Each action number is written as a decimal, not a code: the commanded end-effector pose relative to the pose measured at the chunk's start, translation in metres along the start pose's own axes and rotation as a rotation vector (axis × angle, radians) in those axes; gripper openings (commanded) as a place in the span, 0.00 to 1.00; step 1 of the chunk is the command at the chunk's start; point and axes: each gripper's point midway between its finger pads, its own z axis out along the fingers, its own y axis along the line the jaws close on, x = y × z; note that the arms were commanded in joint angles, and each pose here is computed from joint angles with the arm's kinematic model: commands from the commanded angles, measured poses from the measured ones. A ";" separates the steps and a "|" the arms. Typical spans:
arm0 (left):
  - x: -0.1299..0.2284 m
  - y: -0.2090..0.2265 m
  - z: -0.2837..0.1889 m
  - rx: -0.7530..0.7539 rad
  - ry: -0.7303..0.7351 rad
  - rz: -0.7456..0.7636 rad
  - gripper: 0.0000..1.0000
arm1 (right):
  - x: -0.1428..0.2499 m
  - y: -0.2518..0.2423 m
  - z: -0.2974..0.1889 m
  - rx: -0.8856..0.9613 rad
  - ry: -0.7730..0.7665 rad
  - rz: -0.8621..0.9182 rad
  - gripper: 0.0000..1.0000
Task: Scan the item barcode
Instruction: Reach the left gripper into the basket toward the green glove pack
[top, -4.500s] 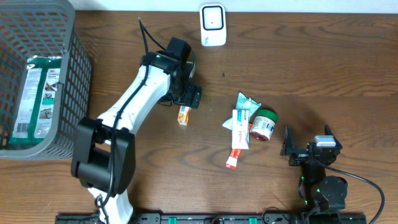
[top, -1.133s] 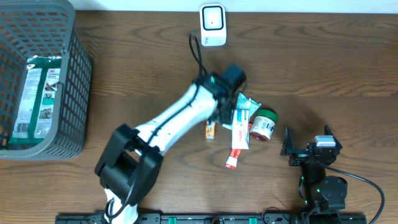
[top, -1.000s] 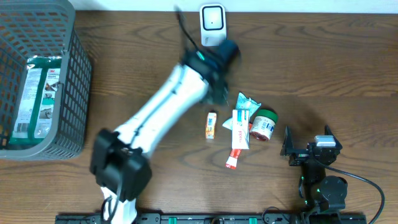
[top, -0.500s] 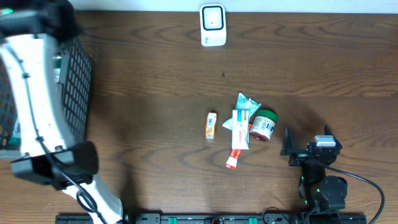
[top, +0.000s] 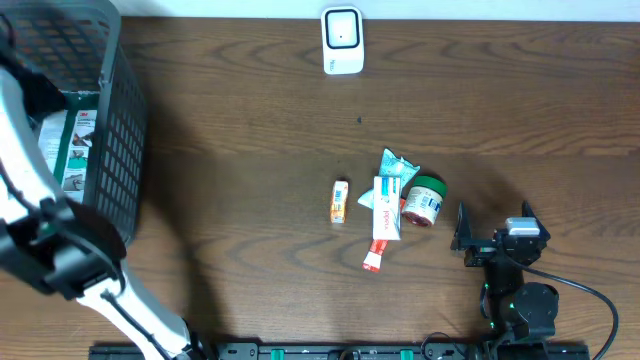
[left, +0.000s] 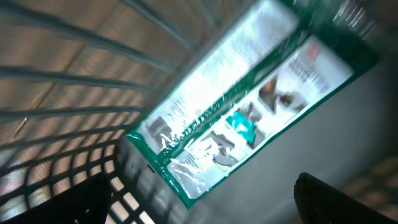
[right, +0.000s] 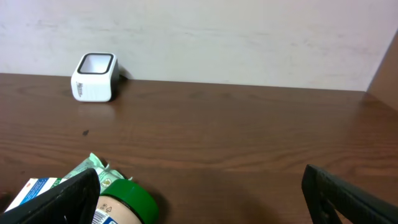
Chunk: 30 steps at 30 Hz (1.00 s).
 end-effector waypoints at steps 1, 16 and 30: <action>0.021 -0.011 0.049 -0.028 0.131 0.152 0.95 | 0.001 0.001 0.000 -0.003 0.003 -0.005 0.99; 0.057 -0.037 0.152 -0.043 0.317 0.272 0.96 | 0.001 0.001 0.000 -0.003 0.003 -0.005 0.99; 0.107 -0.027 0.206 -0.002 0.414 0.227 0.87 | 0.001 0.001 0.000 -0.003 0.003 -0.005 0.99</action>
